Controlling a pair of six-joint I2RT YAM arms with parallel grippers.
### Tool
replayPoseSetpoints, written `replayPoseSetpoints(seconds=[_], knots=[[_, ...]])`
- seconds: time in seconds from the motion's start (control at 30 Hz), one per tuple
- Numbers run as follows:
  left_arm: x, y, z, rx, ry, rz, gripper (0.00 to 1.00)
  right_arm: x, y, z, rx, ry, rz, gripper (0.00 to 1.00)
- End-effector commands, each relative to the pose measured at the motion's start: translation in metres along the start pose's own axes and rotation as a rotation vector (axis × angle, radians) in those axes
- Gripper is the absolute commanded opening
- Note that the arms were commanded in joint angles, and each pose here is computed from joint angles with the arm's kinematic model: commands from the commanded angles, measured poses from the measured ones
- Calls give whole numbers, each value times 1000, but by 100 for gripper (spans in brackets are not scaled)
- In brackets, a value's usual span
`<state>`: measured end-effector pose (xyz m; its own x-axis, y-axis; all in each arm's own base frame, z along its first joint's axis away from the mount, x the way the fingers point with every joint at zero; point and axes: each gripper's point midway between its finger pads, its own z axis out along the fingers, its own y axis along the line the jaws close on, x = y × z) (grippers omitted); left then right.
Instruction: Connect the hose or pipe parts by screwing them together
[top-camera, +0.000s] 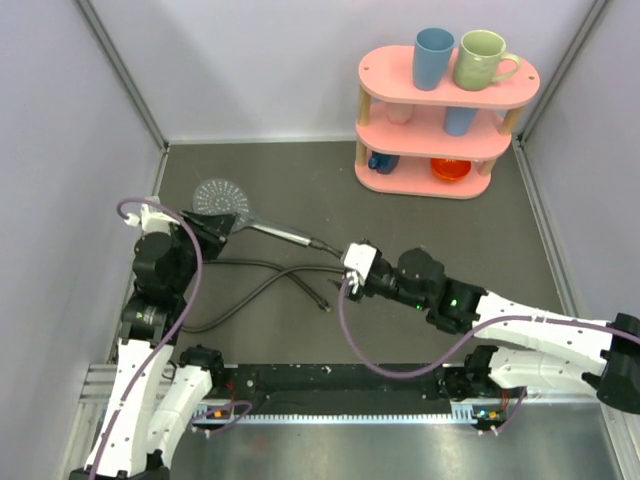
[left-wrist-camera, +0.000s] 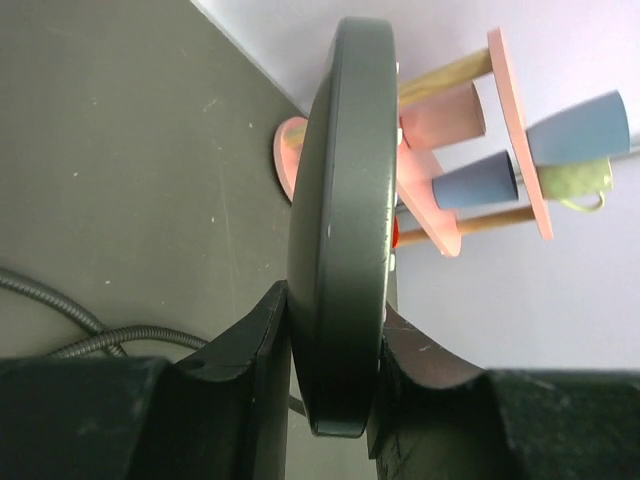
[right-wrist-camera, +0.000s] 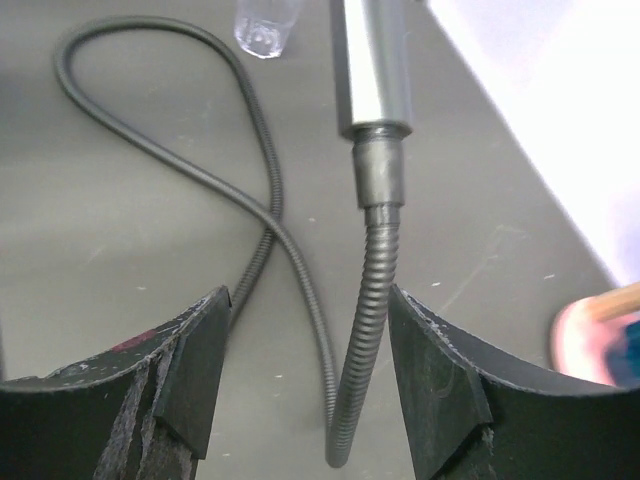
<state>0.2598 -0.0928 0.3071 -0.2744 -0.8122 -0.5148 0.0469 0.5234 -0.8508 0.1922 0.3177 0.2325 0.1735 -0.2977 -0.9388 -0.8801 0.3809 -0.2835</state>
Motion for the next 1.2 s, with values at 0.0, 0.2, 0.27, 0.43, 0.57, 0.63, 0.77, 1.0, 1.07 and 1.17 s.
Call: replayPoseSetpoints(seconds=[0.0, 0.2, 0.27, 0.43, 0.57, 0.63, 0.77, 1.0, 1.07, 1.17], knots=[[-16, -1, -17, -182, -10, -92, 0, -25, -31, -6, 260, -70, -302, 63], [-17, -1, -29, -303, 34, -134, 0, -42, -22, 10, 388, -65, -515, 63], [-15, 2, -31, -329, 47, -148, 0, -47, -22, 13, 439, -61, -563, 63], [-12, 2, -32, -338, 61, -166, 0, -56, -12, 34, 444, -52, -659, 58], [-12, 2, -32, -337, 62, -168, 0, -64, -3, 44, 428, -74, -676, 46], [-9, 1, -32, -334, 73, -176, 0, -66, 0, 48, 421, -77, -674, 39], [-5, 0, -32, -314, 95, -163, 0, -64, 8, 55, 385, -73, -657, 7], [0, -42, -28, 180, 26, 136, 0, -70, 18, 62, 168, -118, -318, 0], [3, -58, -35, 384, -38, 180, 0, -69, 15, 65, 56, -140, -229, 0], [14, -63, -36, 537, -58, 220, 0, -69, 5, 61, -90, -161, -40, 0]])
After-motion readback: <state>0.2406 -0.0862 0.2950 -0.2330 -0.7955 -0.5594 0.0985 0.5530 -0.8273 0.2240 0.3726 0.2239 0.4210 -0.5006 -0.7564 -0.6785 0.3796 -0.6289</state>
